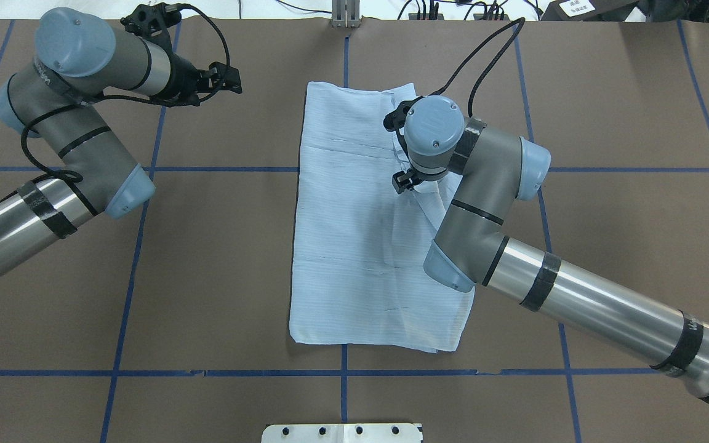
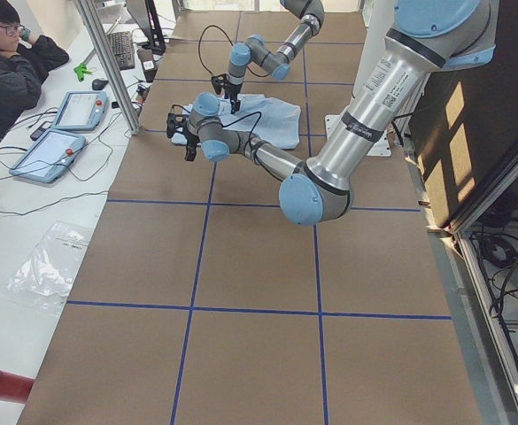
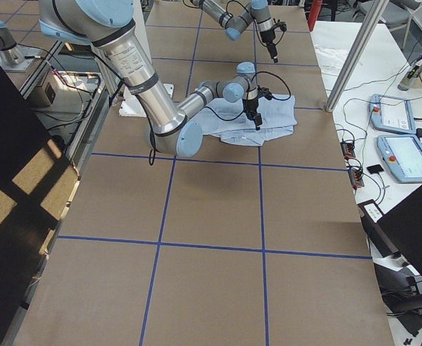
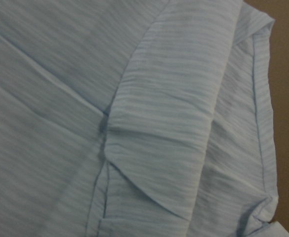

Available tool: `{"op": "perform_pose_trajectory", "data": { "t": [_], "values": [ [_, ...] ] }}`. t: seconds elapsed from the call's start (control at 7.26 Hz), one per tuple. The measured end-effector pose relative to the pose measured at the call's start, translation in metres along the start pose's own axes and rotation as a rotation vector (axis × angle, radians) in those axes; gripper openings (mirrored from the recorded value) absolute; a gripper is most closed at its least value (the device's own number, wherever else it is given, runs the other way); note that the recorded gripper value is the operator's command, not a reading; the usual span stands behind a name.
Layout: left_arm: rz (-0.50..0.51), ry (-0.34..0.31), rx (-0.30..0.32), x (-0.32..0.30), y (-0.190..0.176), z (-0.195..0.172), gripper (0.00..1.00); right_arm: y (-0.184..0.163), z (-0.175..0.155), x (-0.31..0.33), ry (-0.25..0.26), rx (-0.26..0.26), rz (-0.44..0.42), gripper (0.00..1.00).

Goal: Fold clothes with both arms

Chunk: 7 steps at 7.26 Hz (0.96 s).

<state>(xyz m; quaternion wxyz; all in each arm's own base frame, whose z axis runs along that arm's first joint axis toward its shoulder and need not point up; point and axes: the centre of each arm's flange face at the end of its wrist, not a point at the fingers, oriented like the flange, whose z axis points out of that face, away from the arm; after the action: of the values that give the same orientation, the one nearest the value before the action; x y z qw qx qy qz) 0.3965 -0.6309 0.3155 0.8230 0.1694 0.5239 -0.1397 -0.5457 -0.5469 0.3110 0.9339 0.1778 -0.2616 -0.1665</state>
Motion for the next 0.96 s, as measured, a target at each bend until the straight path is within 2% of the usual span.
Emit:
{"op": "perform_pose_trajectory", "data": {
  "t": [0.55, 0.96],
  "values": [
    [0.000, 0.015, 0.005, 0.017, -0.004, -0.004, 1.00, 0.003, 0.013, 0.073, 0.016, -0.037, -0.048, 1.00],
    [-0.001, 0.030, 0.002, 0.029, -0.006, -0.007, 1.00, -0.011, -0.001, 0.148, -0.017, -0.052, -0.072, 1.00]
  ]
}}
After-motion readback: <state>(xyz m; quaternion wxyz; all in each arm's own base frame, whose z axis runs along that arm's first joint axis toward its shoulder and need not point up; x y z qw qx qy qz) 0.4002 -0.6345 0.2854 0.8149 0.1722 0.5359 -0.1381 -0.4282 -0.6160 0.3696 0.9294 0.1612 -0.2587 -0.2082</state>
